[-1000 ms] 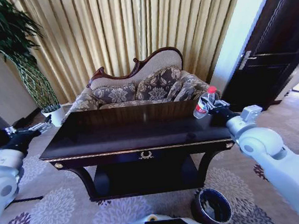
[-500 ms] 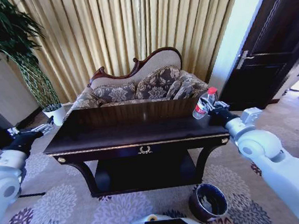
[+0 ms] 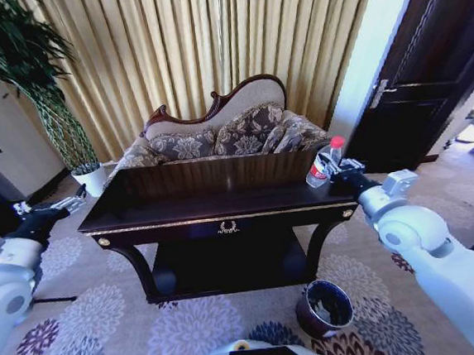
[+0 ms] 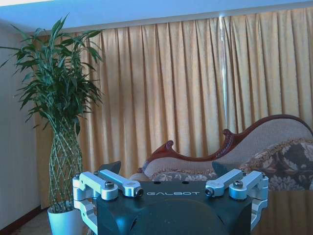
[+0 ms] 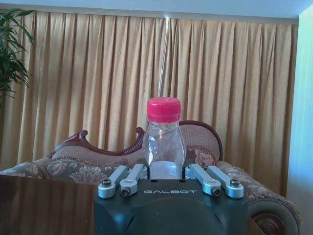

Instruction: Move to the front of the table and place the trash on the table into the trash bin.

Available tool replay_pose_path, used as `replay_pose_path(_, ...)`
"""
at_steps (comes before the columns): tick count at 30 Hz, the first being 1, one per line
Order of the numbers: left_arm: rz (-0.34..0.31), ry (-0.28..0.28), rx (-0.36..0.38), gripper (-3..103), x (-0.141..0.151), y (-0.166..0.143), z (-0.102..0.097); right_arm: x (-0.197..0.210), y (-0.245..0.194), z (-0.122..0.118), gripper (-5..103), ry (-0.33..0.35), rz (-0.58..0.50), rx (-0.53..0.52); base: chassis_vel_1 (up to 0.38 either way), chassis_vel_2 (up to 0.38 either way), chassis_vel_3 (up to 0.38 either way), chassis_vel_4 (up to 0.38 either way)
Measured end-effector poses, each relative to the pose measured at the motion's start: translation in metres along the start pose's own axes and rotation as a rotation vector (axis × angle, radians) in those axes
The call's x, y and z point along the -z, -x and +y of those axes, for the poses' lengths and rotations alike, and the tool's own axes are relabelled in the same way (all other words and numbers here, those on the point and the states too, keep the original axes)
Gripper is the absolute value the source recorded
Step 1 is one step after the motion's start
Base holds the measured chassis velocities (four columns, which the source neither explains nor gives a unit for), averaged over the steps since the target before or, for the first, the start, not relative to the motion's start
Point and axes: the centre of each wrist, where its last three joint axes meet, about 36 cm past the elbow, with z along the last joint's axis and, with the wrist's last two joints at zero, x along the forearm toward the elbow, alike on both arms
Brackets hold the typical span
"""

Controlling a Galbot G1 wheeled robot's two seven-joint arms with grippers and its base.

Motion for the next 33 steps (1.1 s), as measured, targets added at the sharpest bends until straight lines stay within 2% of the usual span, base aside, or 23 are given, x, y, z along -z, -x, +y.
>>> replay_pose_path(8, 0.002, -0.002, -0.005, 100, -0.001, -0.001, -0.002, 0.0, -0.001, -0.001, 28, 0.001, -0.002, -0.005, 0.137, -0.136, -0.128, 0.138)
replay_pose_path(14, 0.0, -0.028, -0.02, 100, -0.002, -0.002, -0.006, -0.002, -0.001, -0.001, 28, 0.005, 0.001, -0.004, 0.139, -0.16, -0.156, 0.161)
replay_pose_path(22, 0.0, -0.051, -0.017, 100, -0.008, -0.004, -0.009, -0.024, -0.001, 0.003, 28, -0.005, 0.045, 0.007, 0.094, -0.101, -0.095, 0.097)
replay_pose_path(25, -0.004, -0.062, -0.014, 100, -0.009, -0.005, -0.008, -0.044, -0.002, 0.001, 28, 0.001, 0.088, 0.013, 0.0, 0.0, 0.0, 0.0)
replay_pose_path(29, -0.009, -0.077, 0.003, 100, -0.013, -0.01, -0.009, -0.134, -0.001, -0.011, 28, 0.018, 0.221, -0.033, 0.0, 0.0, 0.0, 0.0)
replay_pose_path(30, -0.009, -0.077, 0.003, 100, -0.013, -0.01, -0.009, -0.134, -0.001, -0.011, 28, 0.018, 0.221, -0.033, 0.0, 0.0, 0.0, 0.0)
replay_pose_path(31, -0.009, -0.081, 0.005, 100, -0.014, -0.011, -0.011, -0.154, 0.0, -0.014, 28, 0.025, 0.248, -0.042, 0.0, 0.0, 0.0, 0.0)
replay_pose_path(33, -0.009, -0.092, 0.004, 100, -0.015, -0.015, -0.016, -0.218, 0.0, -0.026, 28, 0.032, 0.326, -0.083, 0.0, 0.0, 0.0, 0.0)
